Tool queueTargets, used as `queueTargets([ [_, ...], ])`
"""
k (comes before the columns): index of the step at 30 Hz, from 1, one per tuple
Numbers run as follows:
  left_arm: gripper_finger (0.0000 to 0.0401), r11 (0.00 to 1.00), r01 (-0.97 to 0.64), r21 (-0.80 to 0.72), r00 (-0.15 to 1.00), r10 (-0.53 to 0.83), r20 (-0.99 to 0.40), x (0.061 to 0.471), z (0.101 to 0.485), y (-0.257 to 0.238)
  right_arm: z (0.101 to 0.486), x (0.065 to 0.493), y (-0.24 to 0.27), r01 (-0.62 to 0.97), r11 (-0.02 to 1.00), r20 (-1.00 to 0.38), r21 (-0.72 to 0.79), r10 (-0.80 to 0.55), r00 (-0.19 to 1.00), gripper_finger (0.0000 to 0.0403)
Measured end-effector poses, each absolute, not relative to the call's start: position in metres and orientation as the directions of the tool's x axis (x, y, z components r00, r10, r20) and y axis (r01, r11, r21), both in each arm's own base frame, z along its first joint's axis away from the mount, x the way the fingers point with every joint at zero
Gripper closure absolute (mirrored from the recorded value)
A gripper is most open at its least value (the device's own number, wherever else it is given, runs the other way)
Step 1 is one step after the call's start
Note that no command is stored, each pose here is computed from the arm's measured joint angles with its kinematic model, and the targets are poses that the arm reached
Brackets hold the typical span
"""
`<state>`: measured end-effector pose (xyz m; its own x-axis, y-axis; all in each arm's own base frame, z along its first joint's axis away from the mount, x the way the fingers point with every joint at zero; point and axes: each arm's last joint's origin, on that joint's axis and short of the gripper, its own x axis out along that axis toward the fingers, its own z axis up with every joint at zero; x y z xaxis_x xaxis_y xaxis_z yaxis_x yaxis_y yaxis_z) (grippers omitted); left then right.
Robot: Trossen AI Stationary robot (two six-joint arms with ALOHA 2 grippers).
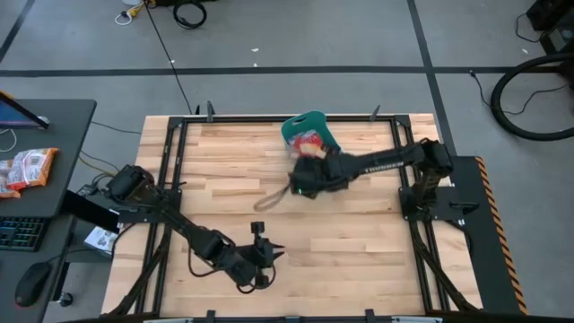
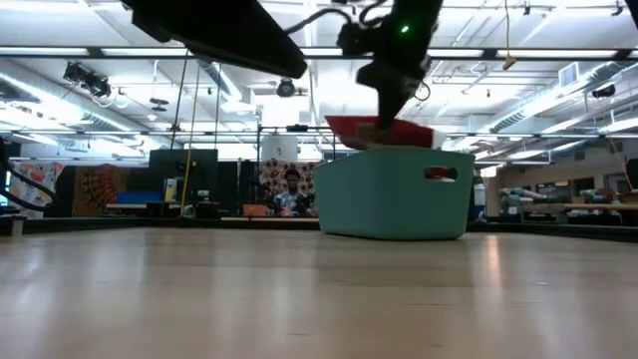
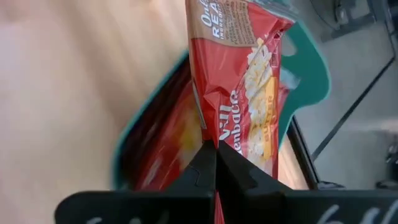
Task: Sort popcorn bags into baskets
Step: Put the red popcorn bag into the green bin
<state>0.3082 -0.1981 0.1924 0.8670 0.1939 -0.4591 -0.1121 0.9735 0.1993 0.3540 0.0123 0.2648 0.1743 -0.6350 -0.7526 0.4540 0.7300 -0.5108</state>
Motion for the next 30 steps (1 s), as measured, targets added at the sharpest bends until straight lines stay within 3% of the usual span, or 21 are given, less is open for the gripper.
queueTargets([
  [8, 0.033, 0.972, -0.094, 0.216, 0.86, 0.188, -0.474, 0.298, 0.19, -0.209, 0.265, 0.365, -0.04, 0.597, 0.732, -0.815, -0.33, -0.54, 0.211, 0.0372],
  [17, 0.033, 0.972, -0.089, 0.216, 0.86, 0.184, -0.476, 0.296, 0.189, -0.211, 0.269, 0.37, -0.058, 0.506, 0.853, -0.883, -0.129, -0.331, 0.333, 0.0288],
  [22, 0.033, 0.974, -0.062, 0.219, 0.857, 0.164, -0.488, 0.295, 0.189, -0.213, 0.296, 0.353, -0.059, 0.493, 0.86, -0.86, -0.133, -0.347, 0.374, 0.0268],
  [26, 0.033, 0.975, -0.052, 0.215, 0.864, 0.152, -0.481, 0.293, 0.194, -0.212, 0.315, 0.345, -0.056, 0.445, 0.886, -0.803, -0.132, -0.358, 0.475, 0.0267],
  [30, 0.033, 0.971, -0.051, 0.233, 0.865, 0.16, -0.475, 0.295, 0.197, -0.209, 0.305, 0.342, -0.063, 0.392, 0.903, -0.791, -0.173, -0.365, 0.492, 0.0268],
])
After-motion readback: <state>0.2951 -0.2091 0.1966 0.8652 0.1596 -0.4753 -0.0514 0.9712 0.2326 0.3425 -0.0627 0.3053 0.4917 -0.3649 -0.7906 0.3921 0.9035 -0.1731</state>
